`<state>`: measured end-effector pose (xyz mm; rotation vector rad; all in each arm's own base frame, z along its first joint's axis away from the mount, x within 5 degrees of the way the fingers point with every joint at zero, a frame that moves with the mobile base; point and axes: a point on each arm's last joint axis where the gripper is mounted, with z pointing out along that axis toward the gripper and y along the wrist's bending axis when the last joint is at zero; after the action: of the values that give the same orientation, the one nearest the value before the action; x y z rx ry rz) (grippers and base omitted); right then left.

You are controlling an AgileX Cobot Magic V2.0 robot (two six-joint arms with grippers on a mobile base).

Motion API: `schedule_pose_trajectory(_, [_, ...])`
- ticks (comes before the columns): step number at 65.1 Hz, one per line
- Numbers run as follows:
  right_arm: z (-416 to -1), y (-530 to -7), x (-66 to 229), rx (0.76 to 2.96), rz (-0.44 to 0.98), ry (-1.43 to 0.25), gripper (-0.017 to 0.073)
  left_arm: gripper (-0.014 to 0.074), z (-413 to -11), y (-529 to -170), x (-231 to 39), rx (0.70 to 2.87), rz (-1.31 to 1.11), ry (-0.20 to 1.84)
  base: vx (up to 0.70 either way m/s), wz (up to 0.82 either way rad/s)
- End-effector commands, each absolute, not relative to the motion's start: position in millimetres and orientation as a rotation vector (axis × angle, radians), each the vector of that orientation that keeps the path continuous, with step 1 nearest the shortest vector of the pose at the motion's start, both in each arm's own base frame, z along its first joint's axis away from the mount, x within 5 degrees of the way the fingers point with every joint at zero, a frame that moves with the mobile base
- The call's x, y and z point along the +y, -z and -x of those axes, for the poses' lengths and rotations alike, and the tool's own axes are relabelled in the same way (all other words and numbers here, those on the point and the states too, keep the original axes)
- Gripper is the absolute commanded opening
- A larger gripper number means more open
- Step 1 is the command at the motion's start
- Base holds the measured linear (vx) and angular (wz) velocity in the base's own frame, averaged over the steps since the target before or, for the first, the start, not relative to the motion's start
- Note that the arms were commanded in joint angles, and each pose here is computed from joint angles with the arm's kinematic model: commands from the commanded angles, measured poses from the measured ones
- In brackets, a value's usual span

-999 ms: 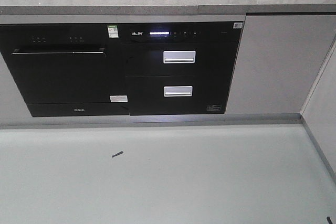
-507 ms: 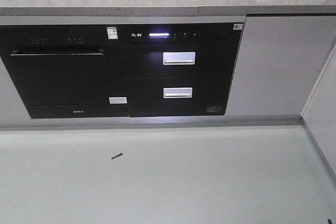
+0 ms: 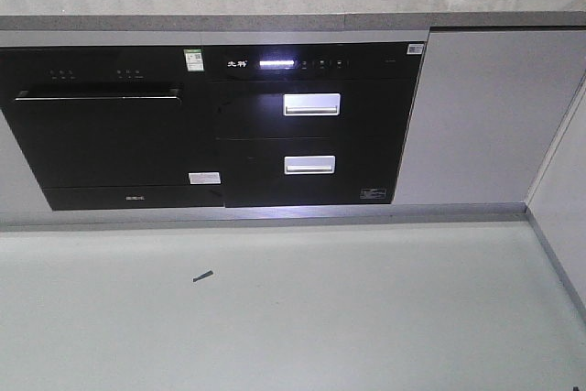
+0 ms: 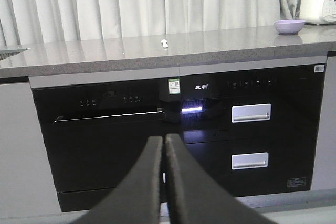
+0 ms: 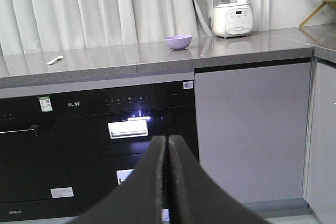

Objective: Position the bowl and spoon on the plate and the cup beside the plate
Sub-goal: 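Keep driving forward toward the countertop with the spoon and bowl, then continue approaching the counter edge, grippers closed above the cabinet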

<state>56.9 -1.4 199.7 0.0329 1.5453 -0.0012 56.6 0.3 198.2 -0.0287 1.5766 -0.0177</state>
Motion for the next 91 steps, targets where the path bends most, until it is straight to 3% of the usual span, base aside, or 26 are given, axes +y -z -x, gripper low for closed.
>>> schedule_pose_trajectory(1, [-56.0,-202.6,-1.0,1.472,-0.018,0.013,-0.0002,-0.0006,-56.5,-194.9,0.6,1.523,0.039,0.022,0.02,-0.01])
schedule_pose_trajectory(91, [-56.0,-202.6,-1.0,1.472,-0.018,0.013,-0.0002,-0.0006,-56.5,-194.9,0.6,1.523,0.039,0.022,0.04,0.00])
